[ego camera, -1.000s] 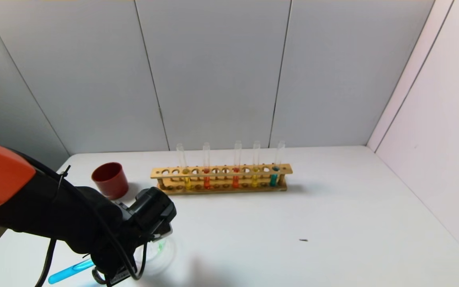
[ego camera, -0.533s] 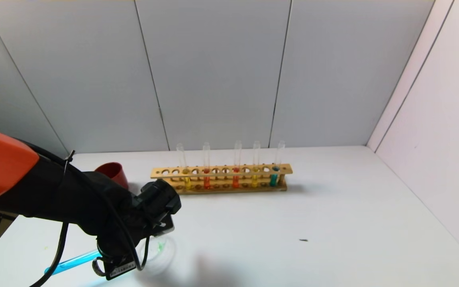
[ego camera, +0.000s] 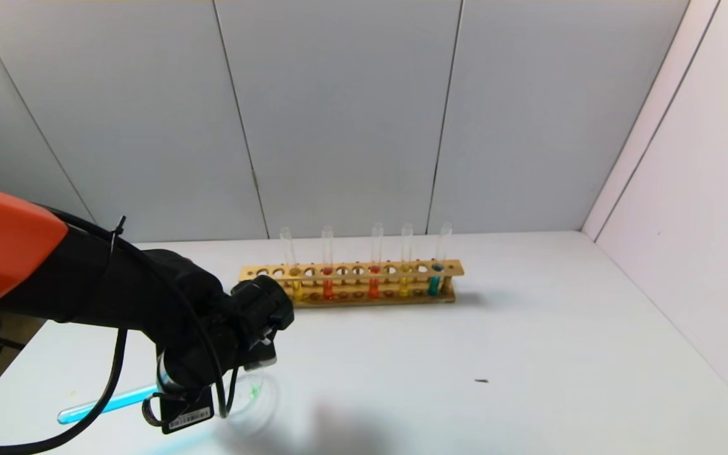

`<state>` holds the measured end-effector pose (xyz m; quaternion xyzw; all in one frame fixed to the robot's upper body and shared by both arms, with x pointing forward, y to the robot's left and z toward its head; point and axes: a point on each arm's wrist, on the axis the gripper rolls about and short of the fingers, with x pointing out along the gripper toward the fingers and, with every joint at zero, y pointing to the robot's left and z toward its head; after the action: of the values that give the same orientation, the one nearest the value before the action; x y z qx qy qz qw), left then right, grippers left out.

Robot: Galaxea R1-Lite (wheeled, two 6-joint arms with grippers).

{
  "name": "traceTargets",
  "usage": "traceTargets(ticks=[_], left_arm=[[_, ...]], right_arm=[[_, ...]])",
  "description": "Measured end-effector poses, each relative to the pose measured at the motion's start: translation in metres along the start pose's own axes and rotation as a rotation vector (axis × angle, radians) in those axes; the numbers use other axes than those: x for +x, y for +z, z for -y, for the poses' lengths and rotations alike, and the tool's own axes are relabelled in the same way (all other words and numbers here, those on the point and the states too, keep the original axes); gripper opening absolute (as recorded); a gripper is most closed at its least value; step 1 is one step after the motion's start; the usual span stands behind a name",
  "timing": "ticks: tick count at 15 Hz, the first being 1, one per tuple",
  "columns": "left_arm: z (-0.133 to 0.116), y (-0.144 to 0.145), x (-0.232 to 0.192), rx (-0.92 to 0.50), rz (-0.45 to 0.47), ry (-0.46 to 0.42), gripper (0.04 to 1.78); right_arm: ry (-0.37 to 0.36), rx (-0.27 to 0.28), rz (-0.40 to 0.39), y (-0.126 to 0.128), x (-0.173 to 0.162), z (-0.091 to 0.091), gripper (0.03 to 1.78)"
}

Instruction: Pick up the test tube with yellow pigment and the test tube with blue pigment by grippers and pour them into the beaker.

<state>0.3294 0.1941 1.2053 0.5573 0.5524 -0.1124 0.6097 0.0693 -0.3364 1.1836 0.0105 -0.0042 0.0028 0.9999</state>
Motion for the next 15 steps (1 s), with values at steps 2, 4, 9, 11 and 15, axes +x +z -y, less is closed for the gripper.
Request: traceTargets(ticks=[2,4,9,11,15], left_arm=[[0.000,0.001,0.001,0.001,-0.004,0.004,0.30],[-0.001,0.002,0.001,0.005,-0.006,0.004,0.30],[-0.005,0.001,-0.005,0.046,-0.054,0.003,0.30],[-0.007,0.006,-0.007,0.054,-0.055,0.005,0.30],[-0.007,0.017,-0.007,0.082,-0.071,0.005,0.30]], right_arm=[[0.000,0.000,0.000,0.000,0.000,0.000,1.74],[0.000,0.000,0.000,0.000,0.000,0.000,1.74],[-0.001,0.000,0.000,0.000,0.000,0.000,1.74],[0.000,0.000,0.000,0.000,0.000,0.000,1.74],[0.000,0.000,0.000,0.000,0.000,0.000,1.74]])
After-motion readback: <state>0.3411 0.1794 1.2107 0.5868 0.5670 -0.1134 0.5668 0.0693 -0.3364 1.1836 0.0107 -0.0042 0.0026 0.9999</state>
